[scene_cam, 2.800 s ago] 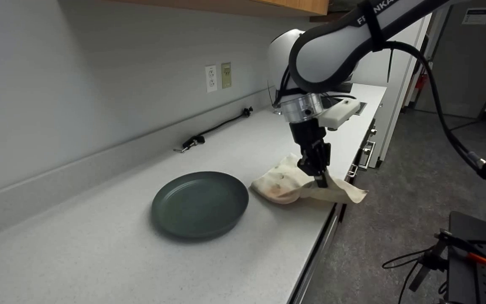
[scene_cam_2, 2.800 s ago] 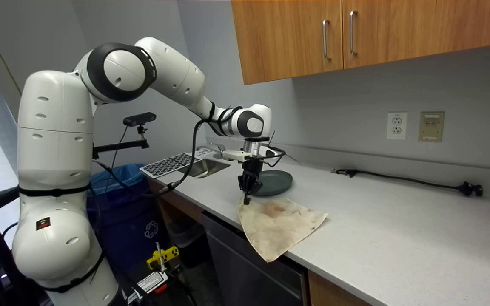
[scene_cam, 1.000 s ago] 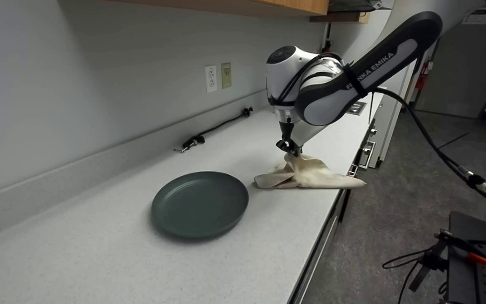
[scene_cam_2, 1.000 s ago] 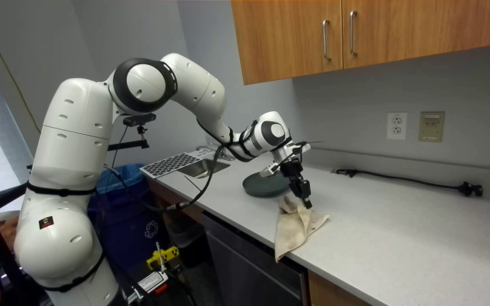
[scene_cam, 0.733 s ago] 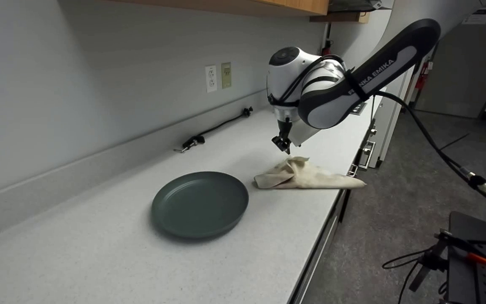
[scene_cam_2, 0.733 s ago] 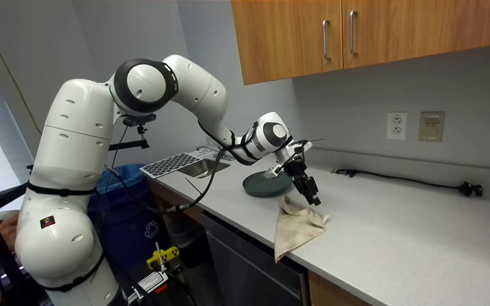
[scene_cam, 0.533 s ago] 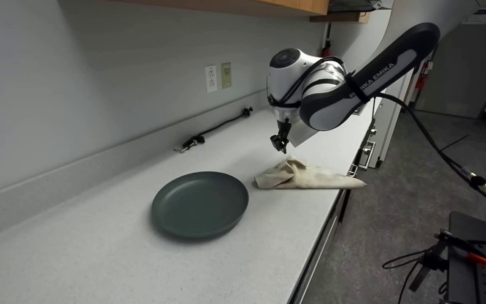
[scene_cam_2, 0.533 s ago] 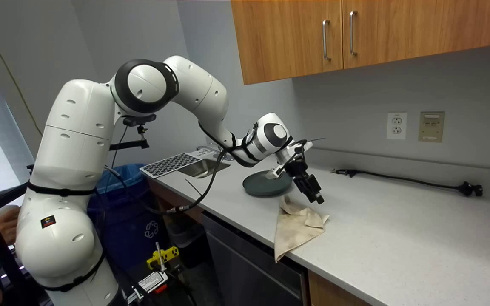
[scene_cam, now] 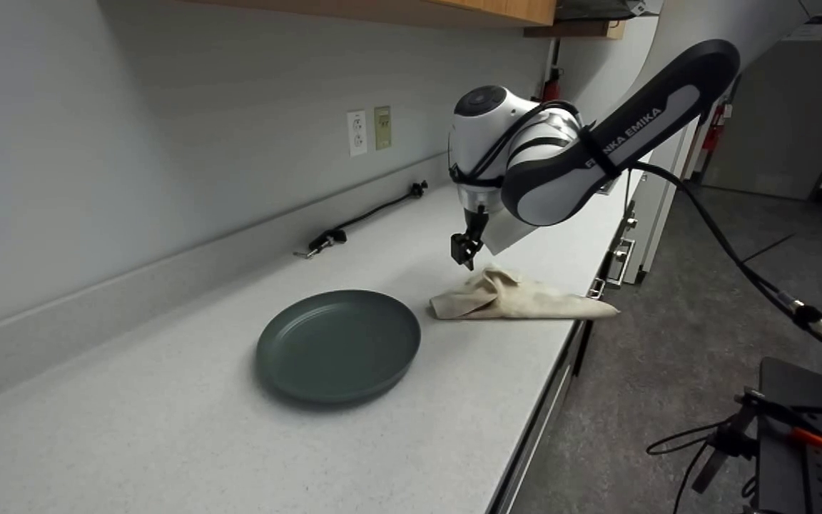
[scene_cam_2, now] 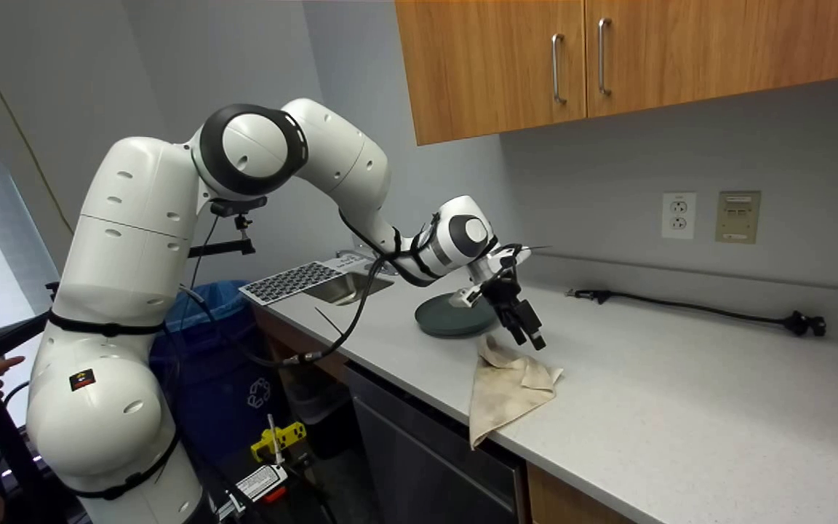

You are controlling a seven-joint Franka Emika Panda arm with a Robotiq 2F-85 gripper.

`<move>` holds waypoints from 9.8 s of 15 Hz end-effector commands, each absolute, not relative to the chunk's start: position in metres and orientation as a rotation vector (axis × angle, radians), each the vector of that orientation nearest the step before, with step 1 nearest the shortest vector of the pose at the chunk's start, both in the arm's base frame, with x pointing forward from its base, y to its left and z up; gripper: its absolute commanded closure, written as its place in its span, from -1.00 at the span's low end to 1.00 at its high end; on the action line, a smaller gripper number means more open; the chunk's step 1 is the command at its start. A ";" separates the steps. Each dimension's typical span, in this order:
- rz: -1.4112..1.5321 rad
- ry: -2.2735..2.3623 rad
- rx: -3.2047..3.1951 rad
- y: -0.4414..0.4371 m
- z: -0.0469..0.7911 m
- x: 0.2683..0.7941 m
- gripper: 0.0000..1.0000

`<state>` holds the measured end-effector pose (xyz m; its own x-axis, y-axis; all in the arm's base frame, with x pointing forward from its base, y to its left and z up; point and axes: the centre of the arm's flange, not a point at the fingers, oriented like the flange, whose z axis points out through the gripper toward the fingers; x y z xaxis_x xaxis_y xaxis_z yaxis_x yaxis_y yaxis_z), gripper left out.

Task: Fold the towel twice

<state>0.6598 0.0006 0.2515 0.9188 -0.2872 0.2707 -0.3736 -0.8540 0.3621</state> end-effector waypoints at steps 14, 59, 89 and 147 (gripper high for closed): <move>0.002 -0.531 2.614 -0.005 0.247 0.650 -1.00; 0.008 -0.508 2.552 -0.016 0.245 0.643 -1.00; -0.012 -0.457 2.439 0.000 0.222 0.630 -1.00; 0.114 -0.379 2.799 0.022 0.213 0.642 -1.00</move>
<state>0.6419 0.0218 0.2125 0.9617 -0.2466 0.1193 -0.2715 -0.9159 0.2958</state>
